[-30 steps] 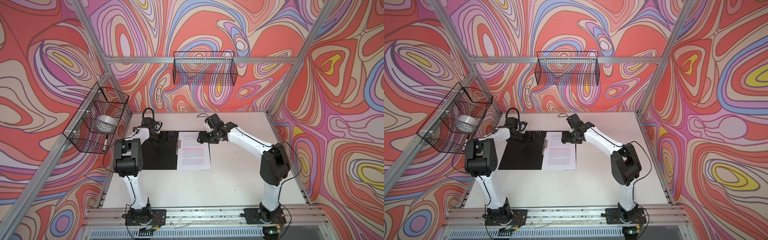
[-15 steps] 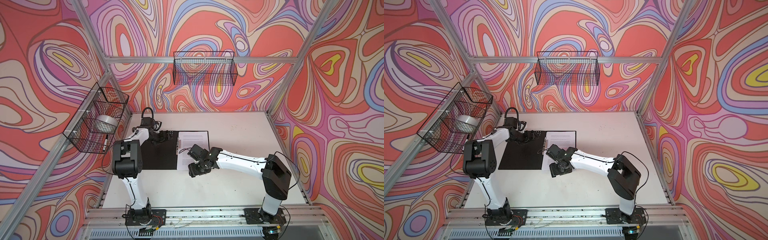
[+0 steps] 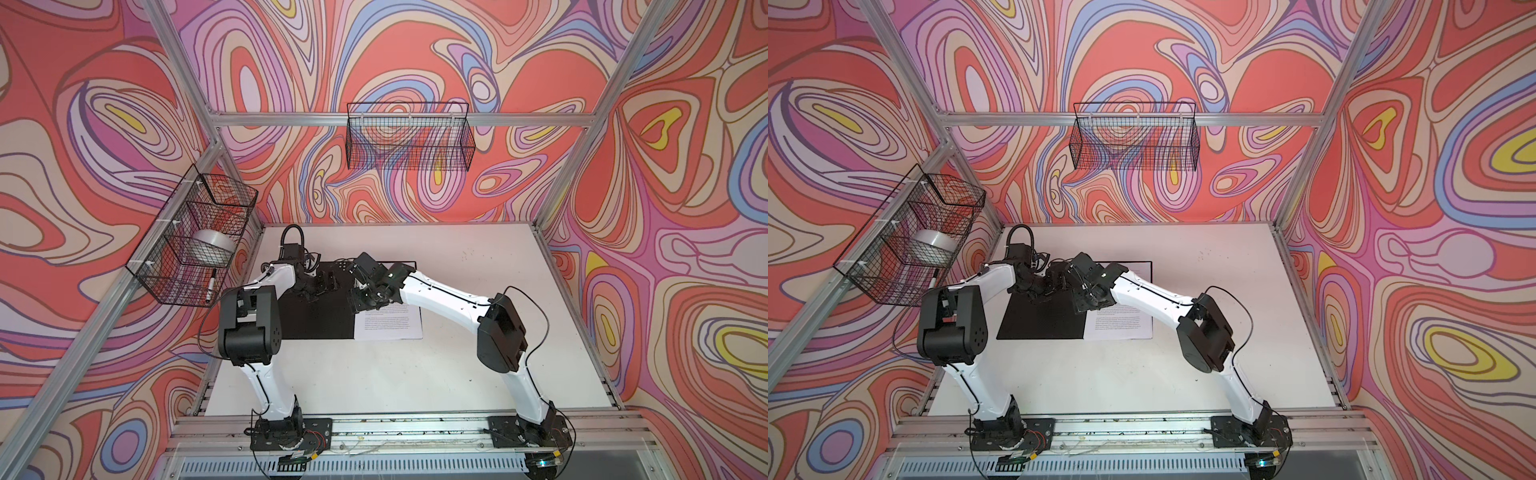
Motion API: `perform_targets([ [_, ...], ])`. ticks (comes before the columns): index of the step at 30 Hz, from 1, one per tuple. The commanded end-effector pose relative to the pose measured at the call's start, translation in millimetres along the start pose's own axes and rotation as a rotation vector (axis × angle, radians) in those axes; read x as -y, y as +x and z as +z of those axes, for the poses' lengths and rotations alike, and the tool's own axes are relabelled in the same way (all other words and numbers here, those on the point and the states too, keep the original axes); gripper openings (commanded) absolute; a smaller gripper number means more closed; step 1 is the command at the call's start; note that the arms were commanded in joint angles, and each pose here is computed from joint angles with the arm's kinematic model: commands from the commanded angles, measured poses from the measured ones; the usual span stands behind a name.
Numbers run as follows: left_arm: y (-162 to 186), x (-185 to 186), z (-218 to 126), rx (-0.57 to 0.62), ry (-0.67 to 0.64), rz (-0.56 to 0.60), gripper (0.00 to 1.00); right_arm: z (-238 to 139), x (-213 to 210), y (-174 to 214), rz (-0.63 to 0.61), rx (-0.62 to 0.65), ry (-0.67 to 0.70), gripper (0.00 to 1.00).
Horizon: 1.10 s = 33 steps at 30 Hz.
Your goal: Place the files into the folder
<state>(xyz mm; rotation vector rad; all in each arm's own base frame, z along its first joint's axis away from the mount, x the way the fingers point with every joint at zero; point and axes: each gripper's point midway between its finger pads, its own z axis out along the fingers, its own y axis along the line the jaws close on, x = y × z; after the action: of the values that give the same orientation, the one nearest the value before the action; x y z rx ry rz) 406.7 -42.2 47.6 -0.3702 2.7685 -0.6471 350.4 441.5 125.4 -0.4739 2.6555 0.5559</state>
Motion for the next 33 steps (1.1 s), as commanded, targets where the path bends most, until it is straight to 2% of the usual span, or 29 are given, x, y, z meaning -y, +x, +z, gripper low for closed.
perform_targets([
  [1, 8.5, -11.0, -9.1, -0.021, -0.028, -0.048, 0.93, 12.7, 29.8, -33.9, 0.01, 0.018, -0.02, 0.69],
  [5, 4.1, -5.3, -19.6, 0.016, -0.013, -0.016, 0.92, 22.9, 43.8, -72.4, 0.037, 0.071, -0.107, 0.67],
  [10, 8.4, -4.0, -17.8, 0.005, 0.005, -0.013, 0.88, 37.0, 48.2, -97.8, 0.035, 0.103, -0.21, 0.64],
  [15, 19.7, -1.9, -7.4, -0.048, 0.047, -0.049, 0.83, 52.4, 51.1, -106.7, 0.063, 0.106, -0.314, 0.57],
  [23, 25.6, 14.0, 9.8, -0.106, 0.185, -0.113, 0.82, 69.0, 62.7, -114.0, 0.093, 0.113, -0.377, 0.54],
  [28, 25.4, 34.0, 22.0, -0.121, 0.291, -0.165, 0.81, 57.0, 66.1, -121.7, 0.101, 0.142, -0.367, 0.53],
  [33, 28.2, 57.4, 34.6, -0.131, 0.378, -0.161, 0.81, 27.7, 83.5, -133.3, 0.157, 0.197, -0.319, 0.53],
])
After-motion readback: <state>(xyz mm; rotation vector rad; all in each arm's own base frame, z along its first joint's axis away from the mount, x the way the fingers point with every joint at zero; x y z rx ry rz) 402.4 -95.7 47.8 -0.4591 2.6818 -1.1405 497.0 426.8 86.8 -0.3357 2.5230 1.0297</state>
